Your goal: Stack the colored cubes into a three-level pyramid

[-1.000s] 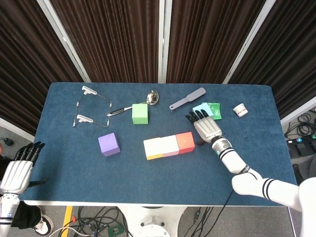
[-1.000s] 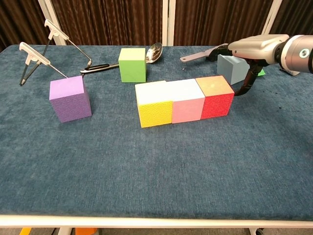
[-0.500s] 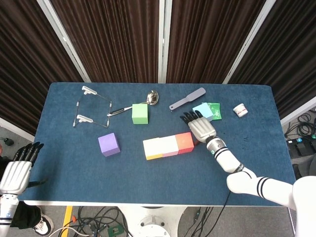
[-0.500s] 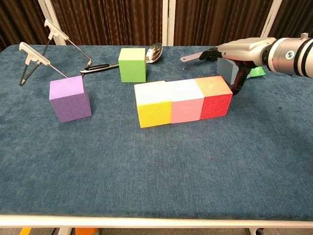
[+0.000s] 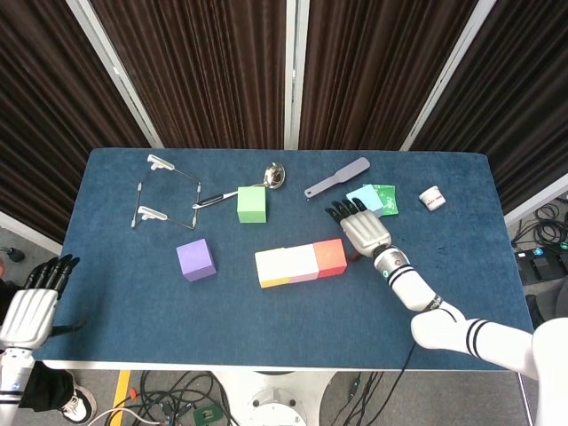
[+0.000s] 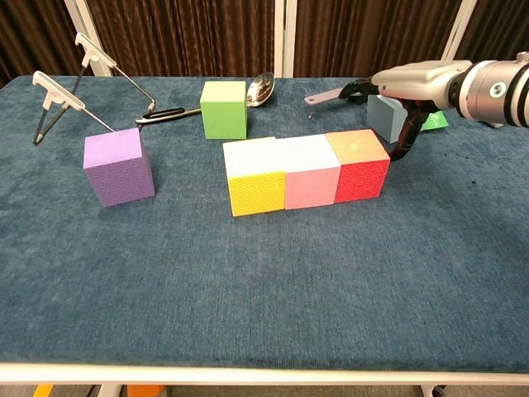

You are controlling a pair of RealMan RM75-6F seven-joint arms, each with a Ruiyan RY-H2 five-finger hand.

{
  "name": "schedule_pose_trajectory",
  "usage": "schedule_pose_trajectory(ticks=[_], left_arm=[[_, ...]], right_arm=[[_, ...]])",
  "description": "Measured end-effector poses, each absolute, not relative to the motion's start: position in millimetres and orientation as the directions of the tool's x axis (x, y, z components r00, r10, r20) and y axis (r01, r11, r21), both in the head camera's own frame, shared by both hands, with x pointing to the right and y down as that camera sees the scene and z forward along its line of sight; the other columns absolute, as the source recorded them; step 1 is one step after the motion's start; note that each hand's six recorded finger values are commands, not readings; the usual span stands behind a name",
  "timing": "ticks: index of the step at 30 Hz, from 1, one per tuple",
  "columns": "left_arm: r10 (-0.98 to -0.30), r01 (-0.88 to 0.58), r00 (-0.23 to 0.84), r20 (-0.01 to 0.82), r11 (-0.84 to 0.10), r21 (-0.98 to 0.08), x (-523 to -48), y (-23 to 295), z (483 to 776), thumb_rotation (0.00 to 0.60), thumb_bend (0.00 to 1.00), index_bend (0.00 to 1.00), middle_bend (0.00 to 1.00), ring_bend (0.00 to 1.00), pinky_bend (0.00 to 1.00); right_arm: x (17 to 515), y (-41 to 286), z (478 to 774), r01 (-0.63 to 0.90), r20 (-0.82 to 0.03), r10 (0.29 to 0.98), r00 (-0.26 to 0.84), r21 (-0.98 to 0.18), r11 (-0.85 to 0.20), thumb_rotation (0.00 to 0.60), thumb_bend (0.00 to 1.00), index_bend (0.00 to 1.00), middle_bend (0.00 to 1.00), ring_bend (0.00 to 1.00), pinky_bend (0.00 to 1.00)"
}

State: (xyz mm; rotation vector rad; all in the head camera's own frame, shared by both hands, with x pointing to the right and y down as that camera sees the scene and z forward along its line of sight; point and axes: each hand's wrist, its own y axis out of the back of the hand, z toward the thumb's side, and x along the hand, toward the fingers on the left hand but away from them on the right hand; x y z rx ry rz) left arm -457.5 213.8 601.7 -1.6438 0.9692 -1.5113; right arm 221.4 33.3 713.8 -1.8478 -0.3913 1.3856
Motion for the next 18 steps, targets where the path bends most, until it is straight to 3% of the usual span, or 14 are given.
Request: schedule_pose_trajectory(ticks=[8, 18], left_arm=[[-0.877, -0.074, 0.056, 0.476, -0.479, -0.874, -451.6, 208.9, 601.8, 0.6, 0.0, 0.03, 0.05, 0.0, 0.1], [-0.896, -0.101, 0.142, 0.421, -0.436, -0.894, -417.0, 169.8, 589.7, 0.6, 0.0, 0.04, 0.05, 0.0, 0.1]], right_arm=[[230.3, 26.8, 691.1, -0.173, -0.639, 0.68, 0.36, -0.762, -0.624, 0.6, 0.06, 0.0, 0.0, 0.0, 0.0], [269.7, 11.3, 623.1, -0.027, -0.517, 0.792, 0.325, -0.842, -0.539, 0.6, 0.06, 0.0, 0.0, 0.0, 0.0]])
